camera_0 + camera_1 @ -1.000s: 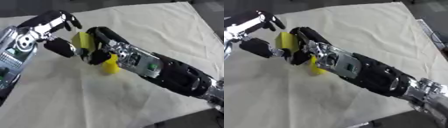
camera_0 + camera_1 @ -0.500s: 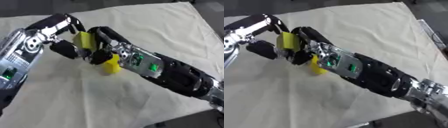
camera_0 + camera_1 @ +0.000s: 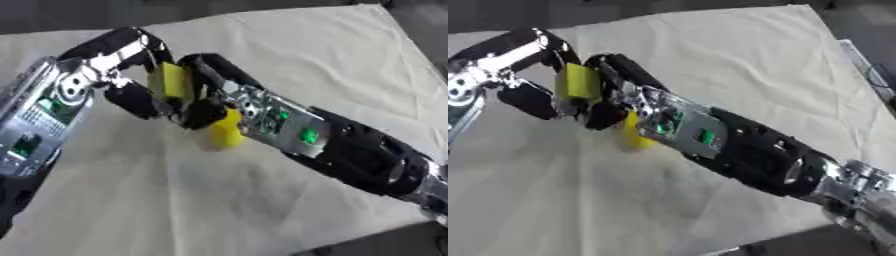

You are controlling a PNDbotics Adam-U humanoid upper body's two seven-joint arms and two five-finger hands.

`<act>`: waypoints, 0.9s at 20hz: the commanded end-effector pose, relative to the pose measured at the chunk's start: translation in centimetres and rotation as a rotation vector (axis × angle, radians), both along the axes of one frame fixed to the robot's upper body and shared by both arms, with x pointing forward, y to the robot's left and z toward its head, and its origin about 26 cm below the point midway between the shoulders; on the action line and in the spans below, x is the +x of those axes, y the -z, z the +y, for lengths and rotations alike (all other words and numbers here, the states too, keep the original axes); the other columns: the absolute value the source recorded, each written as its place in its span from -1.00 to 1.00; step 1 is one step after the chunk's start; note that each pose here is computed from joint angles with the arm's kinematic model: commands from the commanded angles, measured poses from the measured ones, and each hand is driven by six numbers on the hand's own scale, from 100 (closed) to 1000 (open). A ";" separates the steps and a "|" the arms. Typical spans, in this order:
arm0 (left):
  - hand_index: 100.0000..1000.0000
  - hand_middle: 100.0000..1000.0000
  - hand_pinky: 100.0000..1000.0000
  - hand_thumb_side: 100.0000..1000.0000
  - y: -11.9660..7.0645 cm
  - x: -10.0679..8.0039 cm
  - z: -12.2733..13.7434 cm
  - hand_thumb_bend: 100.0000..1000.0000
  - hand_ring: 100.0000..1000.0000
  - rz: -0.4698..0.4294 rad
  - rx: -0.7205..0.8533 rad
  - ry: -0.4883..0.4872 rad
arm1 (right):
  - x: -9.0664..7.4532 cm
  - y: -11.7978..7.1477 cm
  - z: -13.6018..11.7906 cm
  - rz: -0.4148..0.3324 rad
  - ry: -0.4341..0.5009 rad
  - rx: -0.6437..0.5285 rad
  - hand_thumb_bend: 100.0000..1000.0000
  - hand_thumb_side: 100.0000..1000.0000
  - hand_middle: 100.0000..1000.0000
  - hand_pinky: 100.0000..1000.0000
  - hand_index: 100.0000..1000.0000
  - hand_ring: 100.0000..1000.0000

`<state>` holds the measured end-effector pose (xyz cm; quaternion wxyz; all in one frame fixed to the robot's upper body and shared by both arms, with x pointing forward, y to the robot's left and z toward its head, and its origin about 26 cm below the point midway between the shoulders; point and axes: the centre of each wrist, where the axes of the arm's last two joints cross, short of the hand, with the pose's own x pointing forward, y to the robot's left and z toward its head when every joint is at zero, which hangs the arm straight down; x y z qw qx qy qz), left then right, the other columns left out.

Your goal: Pick up the objects with one hand, pass them to the other hand, and then place them into the box on the other side of the table.

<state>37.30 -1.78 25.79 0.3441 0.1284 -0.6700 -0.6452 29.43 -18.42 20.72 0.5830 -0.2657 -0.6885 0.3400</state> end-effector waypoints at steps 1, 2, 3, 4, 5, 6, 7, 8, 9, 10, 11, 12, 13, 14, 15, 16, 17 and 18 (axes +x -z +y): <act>-0.10 -0.10 0.53 -1.00 -1.0 0.0 0.2 -0.89 0.08 -0.032 -0.022 -0.013 | -0.2 -0.7 0.0 -0.027 -0.007 -0.001 -0.81 -1.00 -0.34 -0.47 -0.02 -0.11; -0.14 -0.14 0.52 -1.00 -1.0 0.0 0.2 -0.90 0.06 -0.033 -0.024 -0.015 | -0.2 -0.7 0.0 -0.026 -0.005 -0.001 -0.69 -1.00 -0.33 -0.46 -0.01 -0.11; -0.17 -0.16 0.52 -1.00 -1.0 -0.1 0.2 -0.91 0.04 -0.033 -0.025 -0.017 | -0.2 -0.7 0.0 -0.024 -0.004 0.000 -0.59 -1.00 -0.32 -0.45 -0.01 -0.11; -0.18 -0.18 0.52 -1.00 -1.0 -0.1 0.2 -0.92 0.03 -0.034 -0.027 -0.019 | -0.2 -0.7 0.0 -0.023 -0.002 0.002 -0.54 -1.00 -0.31 -0.45 0.00 -0.10; -0.21 -0.21 0.51 -1.00 -1.0 -0.1 0.2 -0.92 0.00 -0.036 -0.027 -0.022 | -0.2 -0.8 0.0 -0.023 -0.001 0.004 -0.44 -1.00 -0.30 -0.43 0.01 -0.10; -0.23 -0.22 0.50 -1.00 -1.0 -0.1 0.2 -0.92 -0.01 -0.037 -0.027 -0.024 | -0.2 -0.8 0.0 -0.023 0.001 0.006 -0.38 -1.00 -0.29 -0.41 0.02 -0.09; -0.25 -0.24 0.50 -1.00 -1.0 -0.1 0.2 -0.91 -0.02 -0.038 -0.025 -0.025 | -0.2 -0.8 0.0 -0.025 0.003 0.007 -0.32 -1.00 -0.27 -0.38 0.04 -0.07; -0.26 -0.26 0.50 -1.00 -1.0 -0.1 0.2 -0.86 -0.02 -0.038 -0.022 -0.025 | -0.2 -0.8 0.0 -0.029 0.006 0.009 -0.29 -1.00 -0.25 -0.35 0.06 -0.06; -0.27 -0.28 0.50 -1.00 -1.0 -0.1 0.2 -0.81 -0.02 -0.038 -0.019 -0.026 | -0.2 -0.8 0.0 -0.032 0.010 0.009 -0.28 -1.00 -0.24 -0.33 0.08 -0.05; -0.27 -0.27 0.50 -1.00 -1.0 -0.1 0.2 -0.78 -0.02 -0.037 -0.016 -0.027 | -0.2 -0.8 0.0 -0.035 0.014 0.009 -0.28 -1.00 -0.22 -0.32 0.09 -0.04; -0.26 -0.27 0.50 -1.00 -1.0 -0.1 0.2 -0.76 -0.02 -0.035 -0.014 -0.027 | -0.2 -0.8 0.0 -0.036 0.017 0.009 -0.27 -1.00 -0.21 -0.31 0.10 -0.03; -0.25 -0.26 0.50 -1.00 -1.0 -0.1 0.2 -0.74 -0.02 -0.032 -0.013 -0.029 | -0.2 -0.8 0.0 -0.036 0.019 0.009 -0.27 -1.00 -0.20 -0.30 0.12 -0.02; -0.24 -0.26 0.49 -1.00 -1.0 0.0 0.2 -0.72 -0.02 -0.029 -0.012 -0.032 | -0.2 -0.8 0.0 -0.035 0.022 0.009 -0.24 -1.00 -0.19 -0.28 0.13 -0.01; -0.24 -0.26 0.50 -1.00 -0.9 0.0 0.3 -0.72 -0.02 -0.025 -0.012 -0.035 | -0.2 -0.8 0.0 -0.035 0.027 0.009 -0.22 -1.00 -0.18 -0.26 0.15 0.00; -0.23 -0.26 0.49 -1.00 -0.9 0.0 0.3 -0.69 -0.02 -0.021 -0.012 -0.039 | -0.2 -0.7 -0.1 -0.034 0.034 0.009 -0.18 -1.00 -0.16 -0.23 0.18 0.02; -0.23 -0.26 0.49 -1.00 -0.9 0.0 0.3 -0.68 -0.02 -0.017 -0.011 -0.042 | -0.2 -0.7 -0.1 -0.032 0.043 0.008 -0.16 -1.00 -0.14 -0.20 0.19 0.04; -0.24 -0.26 0.49 -1.00 -0.9 0.1 0.3 -0.62 -0.02 -0.014 -0.011 -0.045 | -0.2 -0.7 -0.1 -0.029 0.052 0.007 -0.12 -1.00 -0.10 -0.17 0.24 0.07; -0.24 -0.26 0.49 -1.00 -0.9 0.1 0.3 -0.59 -0.02 -0.010 -0.011 -0.048 | -0.2 -0.7 -0.1 -0.025 0.059 0.007 -0.09 -1.00 -0.07 -0.14 0.27 0.09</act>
